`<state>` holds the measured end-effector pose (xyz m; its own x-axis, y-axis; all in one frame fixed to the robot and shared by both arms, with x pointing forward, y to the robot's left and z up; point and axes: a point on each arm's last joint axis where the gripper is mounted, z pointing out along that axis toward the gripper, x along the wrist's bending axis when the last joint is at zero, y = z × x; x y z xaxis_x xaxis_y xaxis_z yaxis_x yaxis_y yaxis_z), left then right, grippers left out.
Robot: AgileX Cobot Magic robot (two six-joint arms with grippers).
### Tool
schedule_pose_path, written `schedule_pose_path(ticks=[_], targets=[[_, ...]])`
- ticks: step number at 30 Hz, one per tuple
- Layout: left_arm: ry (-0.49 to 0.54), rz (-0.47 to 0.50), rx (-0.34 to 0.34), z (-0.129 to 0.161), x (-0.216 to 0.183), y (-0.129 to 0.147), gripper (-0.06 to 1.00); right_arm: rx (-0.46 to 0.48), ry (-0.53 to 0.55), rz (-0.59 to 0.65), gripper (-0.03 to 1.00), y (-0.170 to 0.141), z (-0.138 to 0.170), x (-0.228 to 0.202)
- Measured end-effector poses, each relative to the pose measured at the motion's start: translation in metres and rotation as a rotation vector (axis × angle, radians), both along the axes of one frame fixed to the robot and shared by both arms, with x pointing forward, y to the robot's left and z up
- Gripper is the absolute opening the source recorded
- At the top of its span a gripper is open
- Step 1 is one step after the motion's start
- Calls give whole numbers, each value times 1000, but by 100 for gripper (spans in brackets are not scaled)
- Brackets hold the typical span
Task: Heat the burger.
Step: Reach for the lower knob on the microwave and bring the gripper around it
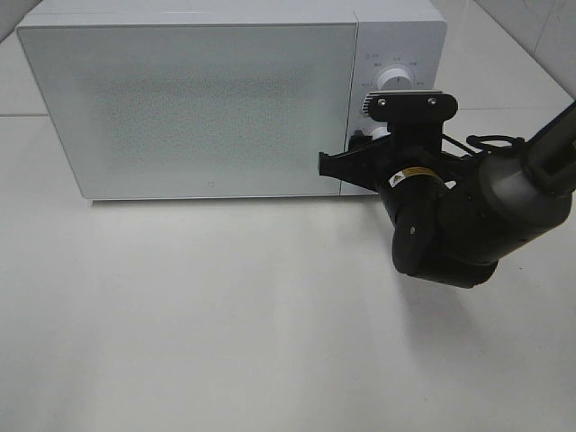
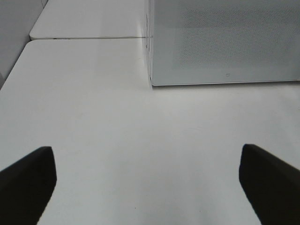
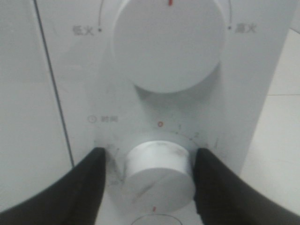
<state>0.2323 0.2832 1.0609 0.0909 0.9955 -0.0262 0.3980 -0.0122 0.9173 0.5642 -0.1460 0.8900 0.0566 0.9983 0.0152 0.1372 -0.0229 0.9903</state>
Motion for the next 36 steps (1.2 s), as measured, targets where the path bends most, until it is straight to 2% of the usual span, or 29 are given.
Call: schedule_pose_path(ticks=[1, 14, 17, 18, 21, 23, 24, 26, 27, 28, 29, 31, 32, 33, 34, 36], targets=[[0, 0, 0, 0, 0, 0, 98, 0, 1, -8, 43, -2, -1, -1], [0, 0, 0, 0, 0, 0, 98, 2, -10, -2, 44, -1, 0, 0], [0, 0, 0, 0, 0, 0, 98, 49, -16, -9, 44, -2, -1, 0], [0, 0, 0, 0, 0, 0, 98, 114, -22, -16, 44, -2, -1, -1], [0, 0, 0, 0, 0, 0, 98, 153, -27, -18, 44, -2, -2, -1], [0, 0, 0, 0, 0, 0, 98, 291, -39, -17, 44, -2, -2, -1], [0, 0, 0, 0, 0, 0, 98, 291, -39, -17, 44, -2, -2, -1], [0, 0, 0, 0, 0, 0, 98, 511, -46, -27, 44, -2, -3, -2], [0, 0, 0, 0, 0, 0, 98, 511, -46, -27, 44, -2, -3, -2], [0, 0, 0, 0, 0, 0, 98, 575, -46, -30, 44, -2, -3, -2], [0, 0, 0, 0, 0, 0, 98, 575, -46, -30, 44, -2, -3, -2], [0, 0, 0, 0, 0, 0, 98, 807, -45, -42, 44, -4, -4, -2], [0, 0, 0, 0, 0, 0, 98, 807, -45, -42, 44, -4, -4, -2], [0, 0, 0, 0, 0, 0, 98, 868, -46, -48, 44, -3, -4, -3], [0, 0, 0, 0, 0, 0, 98, 868, -46, -48, 44, -3, -4, -3], [0, 0, 0, 0, 0, 0, 98, 1097, -49, -76, 44, -4, -4, -3]])
